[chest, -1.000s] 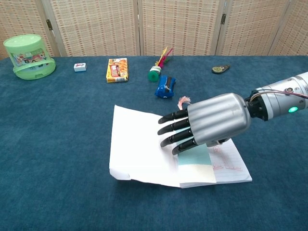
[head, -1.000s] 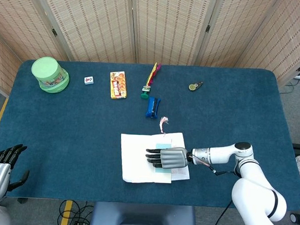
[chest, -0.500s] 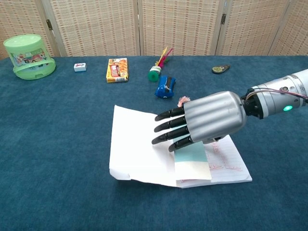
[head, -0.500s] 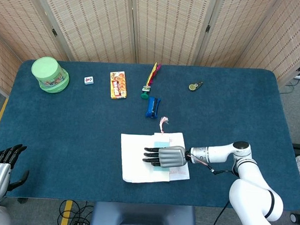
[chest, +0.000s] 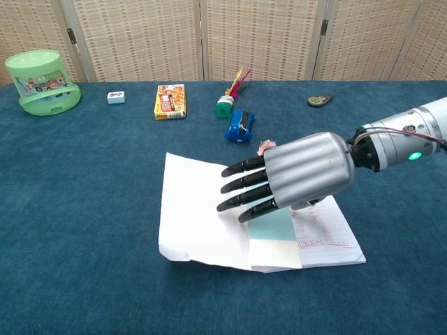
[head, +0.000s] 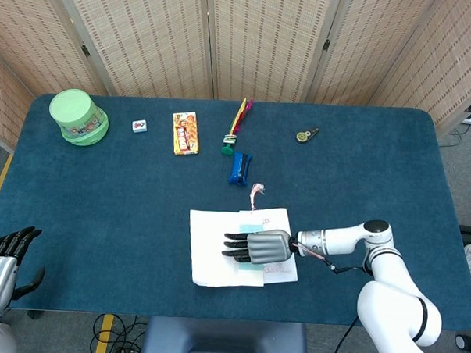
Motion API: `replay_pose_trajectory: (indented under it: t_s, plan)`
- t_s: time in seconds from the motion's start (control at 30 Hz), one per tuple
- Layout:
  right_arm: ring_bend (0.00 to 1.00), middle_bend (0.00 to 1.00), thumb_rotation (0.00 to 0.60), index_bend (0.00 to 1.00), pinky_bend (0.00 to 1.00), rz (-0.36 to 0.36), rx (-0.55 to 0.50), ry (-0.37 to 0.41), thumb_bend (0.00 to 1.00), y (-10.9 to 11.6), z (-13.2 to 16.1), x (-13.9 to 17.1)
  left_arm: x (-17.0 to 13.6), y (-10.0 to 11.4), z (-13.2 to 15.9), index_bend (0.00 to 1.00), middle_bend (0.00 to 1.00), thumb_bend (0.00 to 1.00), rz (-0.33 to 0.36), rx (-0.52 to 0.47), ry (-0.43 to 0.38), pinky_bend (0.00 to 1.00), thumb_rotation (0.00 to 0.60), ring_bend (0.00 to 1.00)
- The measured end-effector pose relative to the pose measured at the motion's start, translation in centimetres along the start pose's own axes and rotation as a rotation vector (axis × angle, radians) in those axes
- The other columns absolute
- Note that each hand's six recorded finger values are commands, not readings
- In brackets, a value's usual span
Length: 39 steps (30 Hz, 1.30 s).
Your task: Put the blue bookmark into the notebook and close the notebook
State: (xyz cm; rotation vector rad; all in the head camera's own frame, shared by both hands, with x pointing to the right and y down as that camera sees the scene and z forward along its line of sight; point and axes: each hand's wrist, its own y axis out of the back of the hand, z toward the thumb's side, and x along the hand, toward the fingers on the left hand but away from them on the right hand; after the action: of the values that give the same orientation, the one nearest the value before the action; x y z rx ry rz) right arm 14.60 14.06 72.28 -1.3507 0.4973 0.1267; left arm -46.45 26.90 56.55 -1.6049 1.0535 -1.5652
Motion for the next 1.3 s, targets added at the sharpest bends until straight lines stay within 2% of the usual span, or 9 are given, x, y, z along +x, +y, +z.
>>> replay_pose_trajectory:
  t_s: [0.17,0.37,0.53,0.7,0.9,1.03,1.3]
  plan:
    - [0.0,0.0,0.6,0.13,0.0,0.006,0.005,-0.005,0.2,-0.2,0.0,0.2,0.0,0.0,0.0,0.17,0.15,0.39,0.0,-0.002,0.0,0.18,0.6,0.16]
    - [0.0,0.0,0.6,0.13,0.0,0.007,0.0,-0.06,0.23,-0.3,-0.8,0.8,0.1,0.0,0.0,0.17,0.15,0.39,0.0,-0.003,-0.004,0.18,0.6,0.16]
    - [0.0,0.01,0.6,0.13,0.0,-0.051,-0.034,-0.175,0.43,0.7,-2.5,1.9,0.2,0.1,0.2,0.17,0.15,0.39,0.005,-0.005,-0.009,0.18,0.6,0.16]
    - [0.0,0.02,0.6,0.22,0.0,-0.137,-0.08,-0.221,0.57,2.2,-2.5,2.8,0.3,0.2,0.6,0.17,0.15,0.39,0.007,-0.008,-0.021,0.18,0.6,0.16]
    - [0.0,0.02,0.6,0.29,0.0,-0.188,-0.152,-0.222,0.7,3.4,-1.0,3.5,0.3,0.5,0.9,0.17,0.16,0.39,0.011,-0.011,-0.034,0.18,0.6,0.16]
    - [0.0,0.02,0.6,0.3,0.0,-0.199,-0.195,-0.206,0.78,4.3,0.7,3.8,0.3,0.7,1.2,0.17,0.15,0.39,0.011,-0.014,-0.041,0.18,0.6,0.16]
    - [0.0,0.01,0.6,0.32,0.0,-0.156,-0.27,-0.193,0.81,5.9,4.2,4.7,0.2,0.9,1.6,0.17,0.15,0.39,0.005,-0.026,-0.057,0.18,0.6,0.16]
